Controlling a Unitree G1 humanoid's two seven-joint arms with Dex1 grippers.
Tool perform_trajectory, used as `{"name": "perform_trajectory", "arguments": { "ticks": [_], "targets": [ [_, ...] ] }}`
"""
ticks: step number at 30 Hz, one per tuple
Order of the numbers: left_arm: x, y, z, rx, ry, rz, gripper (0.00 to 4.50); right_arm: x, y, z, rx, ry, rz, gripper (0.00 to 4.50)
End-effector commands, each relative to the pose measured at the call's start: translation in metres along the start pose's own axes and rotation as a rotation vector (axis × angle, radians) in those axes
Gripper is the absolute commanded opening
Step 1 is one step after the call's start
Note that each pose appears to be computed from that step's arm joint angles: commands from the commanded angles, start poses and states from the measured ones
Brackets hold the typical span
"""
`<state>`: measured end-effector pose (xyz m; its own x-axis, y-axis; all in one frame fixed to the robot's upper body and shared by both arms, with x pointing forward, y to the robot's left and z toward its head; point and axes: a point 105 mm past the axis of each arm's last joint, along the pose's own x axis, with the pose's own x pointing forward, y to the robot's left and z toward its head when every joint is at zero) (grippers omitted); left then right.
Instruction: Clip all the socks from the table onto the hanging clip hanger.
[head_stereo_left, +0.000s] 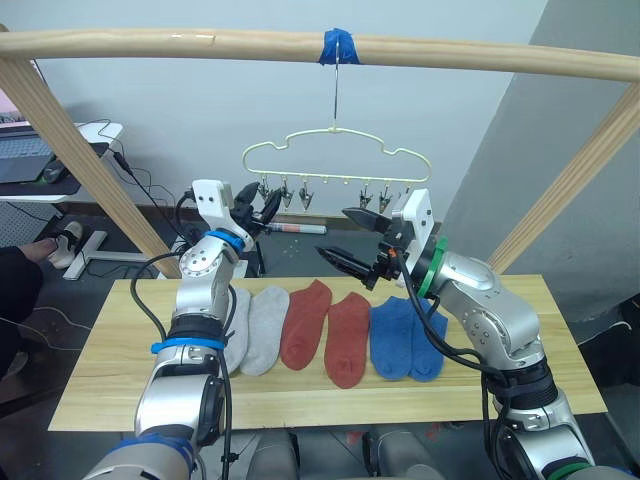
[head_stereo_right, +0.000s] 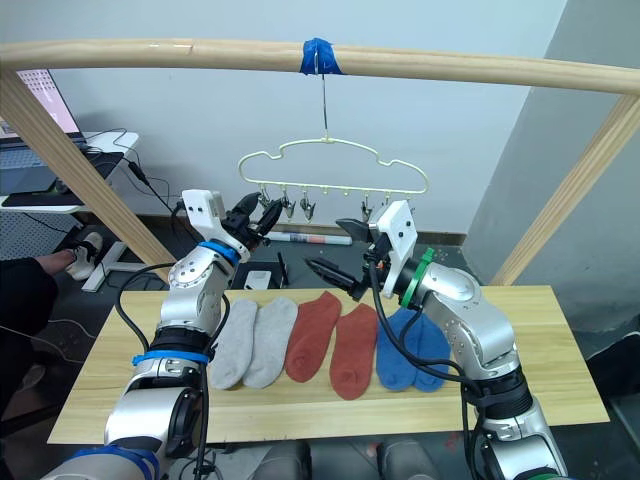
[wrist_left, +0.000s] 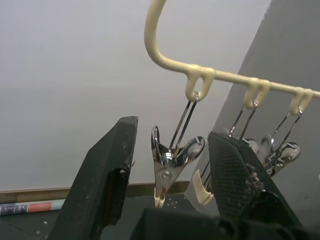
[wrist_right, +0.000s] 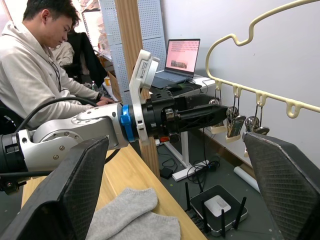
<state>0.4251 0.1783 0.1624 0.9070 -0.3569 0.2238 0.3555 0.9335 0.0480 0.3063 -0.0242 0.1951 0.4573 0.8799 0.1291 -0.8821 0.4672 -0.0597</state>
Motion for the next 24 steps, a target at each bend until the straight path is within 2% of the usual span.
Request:
{"name": "perform_trajectory", "arguments": {
  "ticks": [1, 4, 8, 12, 15, 18, 24],
  "targets": [
    [0.005, 0.001, 0.019, 0.03, -0.066, -0.005, 2.5, 0.002, 0.004, 0.015, -0.037, -0.043, 0.018, 4.5],
    [0.005, -0.002, 0.018, 0.02, -0.068, -0.016, 1.94, 0.001, 0.004, 0.014, -0.038, -0.04, 0.018, 4.5],
    [0.006, -0.004, 0.02, 0.015, -0.078, -0.022, 0.83, 0.001, 0.005, 0.014, -0.034, -0.04, 0.019, 4.5],
    [0.007, -0.003, 0.026, 0.021, -0.094, -0.025, 0.11, 0.0, 0.004, 0.012, -0.026, -0.035, 0.011, 4.5],
    [0.004, 0.002, 0.031, 0.047, -0.089, -0.024, 0.01, -0.008, -0.006, 0.003, 0.001, -0.006, -0.062, 4.5],
    [-0.002, 0.004, 0.027, 0.079, -0.039, -0.041, 0.01, -0.028, -0.025, -0.026, 0.022, 0.111, -0.199, 4.5],
    [-0.021, 0.006, 0.023, 0.083, 0.059, -0.092, 0.01, -0.097, -0.058, -0.085, -0.001, 0.375, -0.469, 4.5]
  ]
}}
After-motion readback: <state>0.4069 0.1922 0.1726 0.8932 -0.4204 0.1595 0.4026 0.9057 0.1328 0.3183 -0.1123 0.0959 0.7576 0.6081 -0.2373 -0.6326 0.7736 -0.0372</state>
